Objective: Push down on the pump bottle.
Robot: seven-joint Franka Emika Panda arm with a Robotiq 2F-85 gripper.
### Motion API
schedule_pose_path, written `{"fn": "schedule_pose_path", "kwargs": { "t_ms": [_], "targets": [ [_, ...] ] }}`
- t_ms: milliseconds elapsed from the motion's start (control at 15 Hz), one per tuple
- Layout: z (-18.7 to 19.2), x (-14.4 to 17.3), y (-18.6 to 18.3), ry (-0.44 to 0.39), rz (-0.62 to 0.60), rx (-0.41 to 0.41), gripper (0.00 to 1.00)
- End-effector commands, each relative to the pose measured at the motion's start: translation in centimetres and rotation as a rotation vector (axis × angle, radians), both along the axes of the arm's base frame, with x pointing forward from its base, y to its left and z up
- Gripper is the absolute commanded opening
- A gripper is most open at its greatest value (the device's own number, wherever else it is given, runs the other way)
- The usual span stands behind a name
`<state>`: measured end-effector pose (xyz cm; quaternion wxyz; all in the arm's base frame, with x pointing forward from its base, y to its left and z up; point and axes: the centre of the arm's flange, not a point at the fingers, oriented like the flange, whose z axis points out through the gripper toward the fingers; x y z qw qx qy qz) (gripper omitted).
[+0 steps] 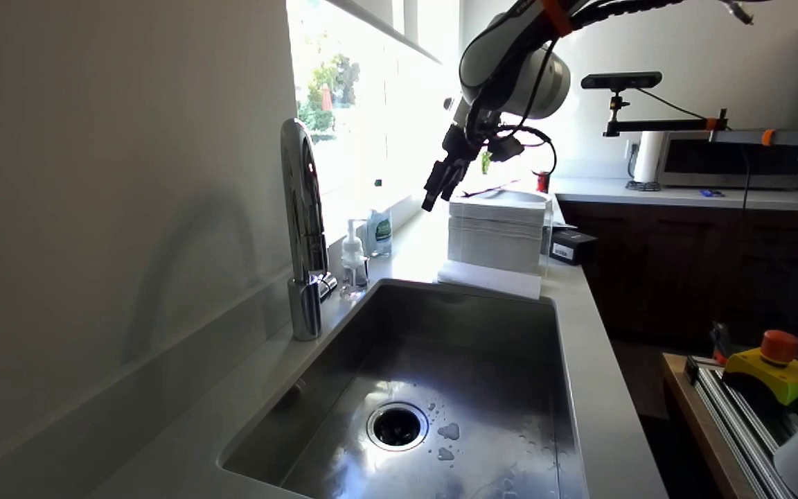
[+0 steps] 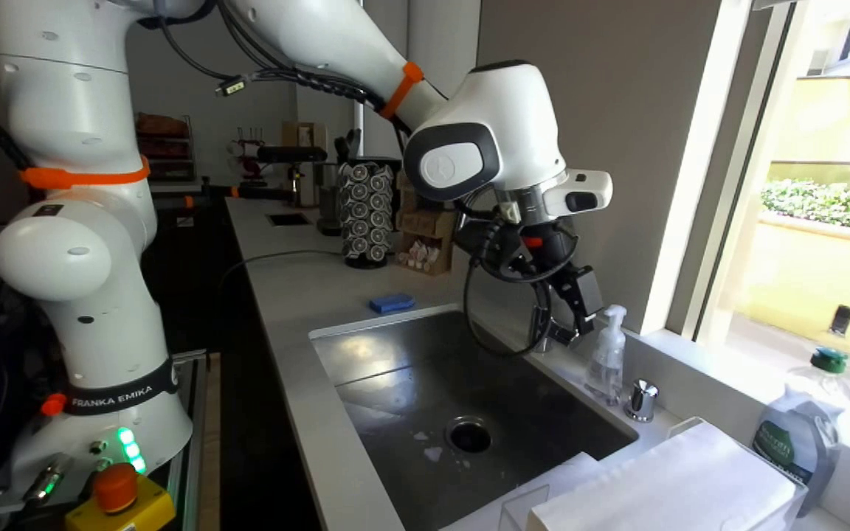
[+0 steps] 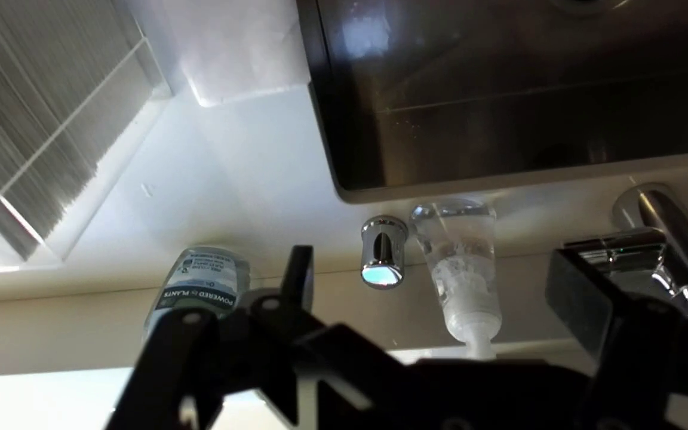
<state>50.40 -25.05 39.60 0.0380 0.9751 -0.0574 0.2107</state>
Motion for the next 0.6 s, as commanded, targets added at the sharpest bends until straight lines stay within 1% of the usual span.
{"fn": "schedule_pose_path", "kwargs": {
  "t_ms": [0,267,533],
  "targets": [
    [-0.6,5.3,-1.7,0.010,0.037,-0.003,1.00],
    [-1.3,9.1,-0.5,0.005,0.091,-0.007,1.00],
    [-1.5,12.0,1.2,-0.006,0.132,0.000,1.00]
  ]
}}
